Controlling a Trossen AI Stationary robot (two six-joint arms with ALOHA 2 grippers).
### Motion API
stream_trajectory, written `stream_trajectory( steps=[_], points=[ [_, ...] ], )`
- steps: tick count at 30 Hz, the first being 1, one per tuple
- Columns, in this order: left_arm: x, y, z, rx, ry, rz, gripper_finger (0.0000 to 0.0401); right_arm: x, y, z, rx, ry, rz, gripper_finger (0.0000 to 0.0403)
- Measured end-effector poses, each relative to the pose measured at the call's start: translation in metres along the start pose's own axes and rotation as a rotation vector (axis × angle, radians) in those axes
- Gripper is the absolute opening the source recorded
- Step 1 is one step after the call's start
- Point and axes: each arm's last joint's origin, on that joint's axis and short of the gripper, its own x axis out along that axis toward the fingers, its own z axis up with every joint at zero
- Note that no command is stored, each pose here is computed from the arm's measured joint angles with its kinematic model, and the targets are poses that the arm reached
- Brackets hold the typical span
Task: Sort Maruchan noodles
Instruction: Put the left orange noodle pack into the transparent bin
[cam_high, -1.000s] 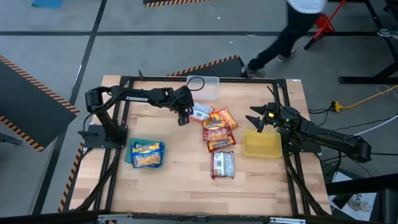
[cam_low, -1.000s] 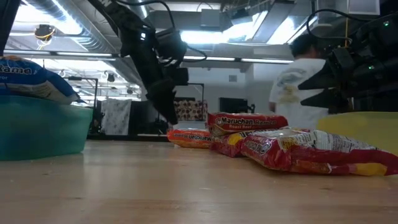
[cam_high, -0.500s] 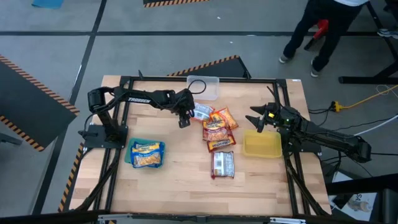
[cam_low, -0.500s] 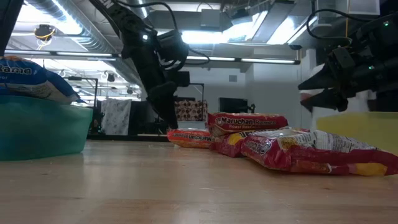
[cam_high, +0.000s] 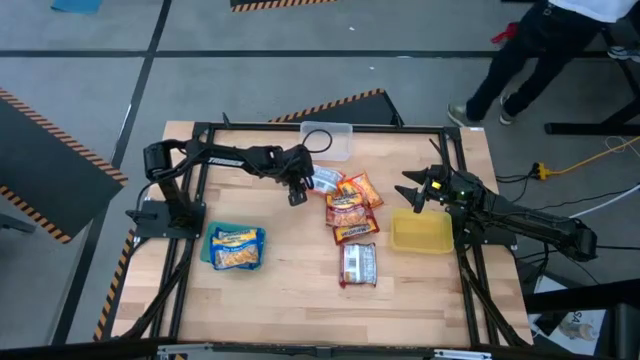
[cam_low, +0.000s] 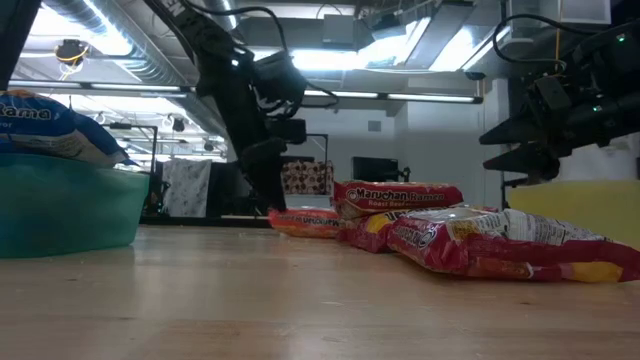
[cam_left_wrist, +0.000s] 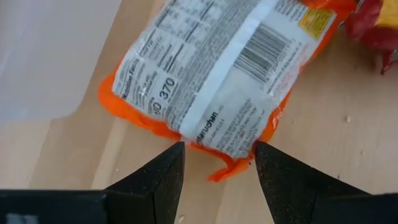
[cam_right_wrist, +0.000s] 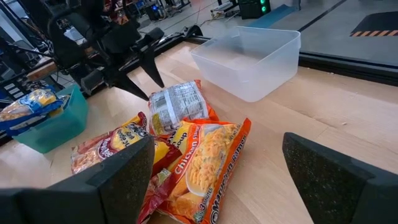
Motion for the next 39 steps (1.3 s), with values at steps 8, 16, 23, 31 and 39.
stream_trajectory(
  steps=[8,16,23,31,39],
  points=[
    [0.019,-0.004,-0.002,-0.02,0.008,-0.053,0.019,0.0,0.0,0.0,-0.005,0.0,0.001,0.034],
    [0.019,-0.006,-0.004,-0.015,0.029,-0.055,0.0163,0.0,0.0,0.0,-0.006,0.0,0.0,0.034],
    [0.019,-0.009,-0.004,-0.007,0.031,-0.044,0.0033,0.0,0.0,0.0,-0.005,0.0,0.0,0.034],
    [0.016,-0.015,-0.004,-0.036,0.037,-0.043,0.0002,0.0,0.0,0.0,0.0,0.0,0.0,0.034],
    [-0.026,-0.044,-0.004,-0.052,0.039,-0.074,0.0001,0.0,0.0,0.0,0.003,0.0,0.0,0.034]
  ],
)
